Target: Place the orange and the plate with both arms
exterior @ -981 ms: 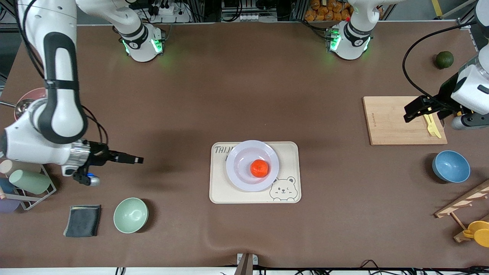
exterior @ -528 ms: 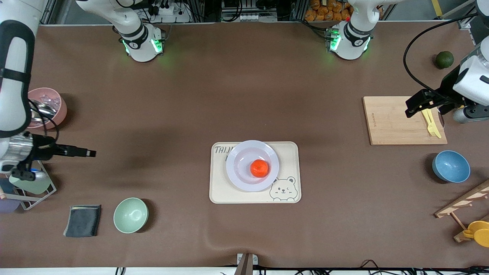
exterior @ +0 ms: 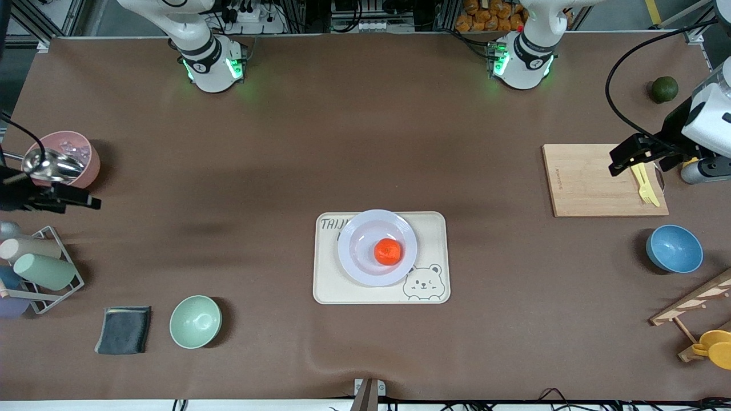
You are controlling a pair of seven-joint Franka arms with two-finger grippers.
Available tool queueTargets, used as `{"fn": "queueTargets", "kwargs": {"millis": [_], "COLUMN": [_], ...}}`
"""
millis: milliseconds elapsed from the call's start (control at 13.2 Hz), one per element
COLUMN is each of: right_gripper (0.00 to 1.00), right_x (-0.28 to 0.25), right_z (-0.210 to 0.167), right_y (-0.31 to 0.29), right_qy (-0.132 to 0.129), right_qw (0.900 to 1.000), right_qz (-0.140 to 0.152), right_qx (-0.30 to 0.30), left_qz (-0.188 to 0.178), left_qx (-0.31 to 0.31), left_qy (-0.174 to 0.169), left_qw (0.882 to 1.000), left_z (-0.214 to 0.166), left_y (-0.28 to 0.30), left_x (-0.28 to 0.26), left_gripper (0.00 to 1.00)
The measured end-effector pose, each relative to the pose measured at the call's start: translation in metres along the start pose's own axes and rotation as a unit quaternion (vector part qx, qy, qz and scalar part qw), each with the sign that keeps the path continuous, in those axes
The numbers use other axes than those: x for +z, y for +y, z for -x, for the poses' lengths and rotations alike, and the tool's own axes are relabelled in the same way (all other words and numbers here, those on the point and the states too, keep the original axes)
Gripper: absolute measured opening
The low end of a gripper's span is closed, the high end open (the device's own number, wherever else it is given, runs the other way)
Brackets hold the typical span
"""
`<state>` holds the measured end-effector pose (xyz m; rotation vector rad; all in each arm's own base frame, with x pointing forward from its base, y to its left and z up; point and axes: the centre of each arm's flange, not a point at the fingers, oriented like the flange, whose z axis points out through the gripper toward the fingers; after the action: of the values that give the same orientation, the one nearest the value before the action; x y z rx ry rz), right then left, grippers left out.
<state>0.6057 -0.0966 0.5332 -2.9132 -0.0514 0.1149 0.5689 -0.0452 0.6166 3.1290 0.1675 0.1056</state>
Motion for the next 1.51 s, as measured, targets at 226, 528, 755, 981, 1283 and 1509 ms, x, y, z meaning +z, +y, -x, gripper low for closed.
{"fn": "queueTargets", "kwargs": {"millis": [226, 528, 755, 981, 1283, 1509], "right_gripper": [1.0, 1.0, 1.0, 1.0, 1.0, 1.0], "right_x": [-0.038, -0.056, -0.064, -0.066, -0.069, -0.07], "right_z": [0.025, 0.039, 0.042, 0.041, 0.039, 0.04], "right_y": [-0.012, -0.019, -0.034, -0.044, -0.046, -0.047], "right_qy": [0.009, 0.018, 0.027, 0.033, 0.041, 0.042], "right_qw": [0.999, 0.998, 0.997, 0.995, 0.992, 0.992], "right_qz": [0.029, 0.056, 0.066, 0.085, 0.107, 0.109], "right_qx": [-0.014, -0.023, -0.036, -0.048, -0.054, -0.055], "left_qz": [0.0, -0.001, -0.001, -0.001, 0.0, 0.001], "left_qx": [-0.006, -0.007, -0.006, -0.006, -0.005, -0.005], "left_qy": [0.001, 0.004, 0.004, 0.005, 0.005, 0.013], "left_qw": [1.0, 1.0, 1.0, 1.0, 1.0, 1.0], "left_z": [-0.001, -0.002, -0.003, -0.003, -0.003, -0.004], "left_y": [-0.007, -0.017, -0.017, -0.017, -0.017, -0.016], "left_x": [-0.001, -0.003, -0.003, -0.003, -0.003, -0.009], "left_gripper": [1.0, 1.0, 1.0, 1.0, 1.0, 1.0]}}
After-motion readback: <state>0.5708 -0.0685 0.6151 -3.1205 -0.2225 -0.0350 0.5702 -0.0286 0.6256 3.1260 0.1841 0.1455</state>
